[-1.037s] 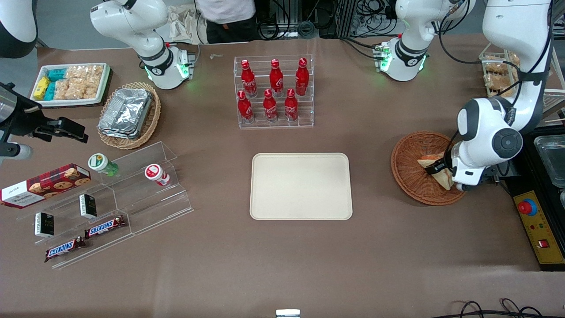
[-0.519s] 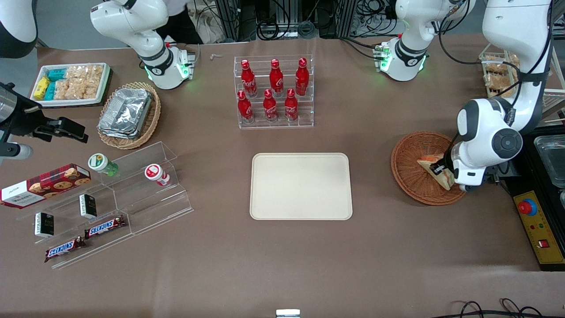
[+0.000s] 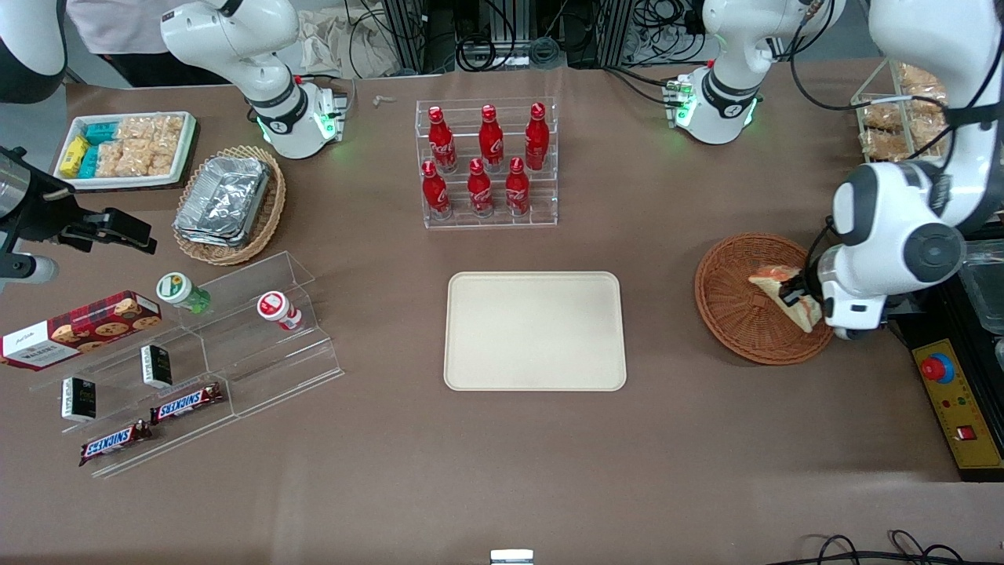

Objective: Place sandwich from basket to tray
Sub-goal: 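Close the left gripper on the sandwich's pointed end, then lift the sandwich and carry it with the left gripper over the tray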

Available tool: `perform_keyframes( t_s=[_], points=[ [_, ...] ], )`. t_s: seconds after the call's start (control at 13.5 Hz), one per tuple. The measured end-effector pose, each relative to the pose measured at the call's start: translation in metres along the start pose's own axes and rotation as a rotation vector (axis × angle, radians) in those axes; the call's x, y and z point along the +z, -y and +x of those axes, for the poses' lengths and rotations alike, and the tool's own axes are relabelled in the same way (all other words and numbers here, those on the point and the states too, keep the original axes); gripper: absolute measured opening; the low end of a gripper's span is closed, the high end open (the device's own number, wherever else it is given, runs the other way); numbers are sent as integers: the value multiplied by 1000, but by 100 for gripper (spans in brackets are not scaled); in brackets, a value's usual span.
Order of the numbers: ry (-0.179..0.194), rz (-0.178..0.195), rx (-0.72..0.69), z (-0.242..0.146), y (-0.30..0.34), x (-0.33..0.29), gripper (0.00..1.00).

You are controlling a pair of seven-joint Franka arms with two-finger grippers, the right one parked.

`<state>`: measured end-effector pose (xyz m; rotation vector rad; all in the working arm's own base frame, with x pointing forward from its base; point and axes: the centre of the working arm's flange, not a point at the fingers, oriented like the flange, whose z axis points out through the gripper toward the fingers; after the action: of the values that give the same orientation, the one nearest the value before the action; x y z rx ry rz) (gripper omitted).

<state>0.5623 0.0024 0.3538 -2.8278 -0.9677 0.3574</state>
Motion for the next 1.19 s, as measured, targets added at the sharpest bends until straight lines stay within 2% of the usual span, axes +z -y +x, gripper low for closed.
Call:
perform_keyframes(
  t_s=[0.22,0.44,0.96,1.19],
  points=[
    [-22,-10,52,-12,-22,-72,18],
    [-39,-19,128,-29,-42,-119,16],
    [-46,-25,327,-93,-117,-136,16],
    [-32,-22,436,-136,-154,-128,15]
  ],
)
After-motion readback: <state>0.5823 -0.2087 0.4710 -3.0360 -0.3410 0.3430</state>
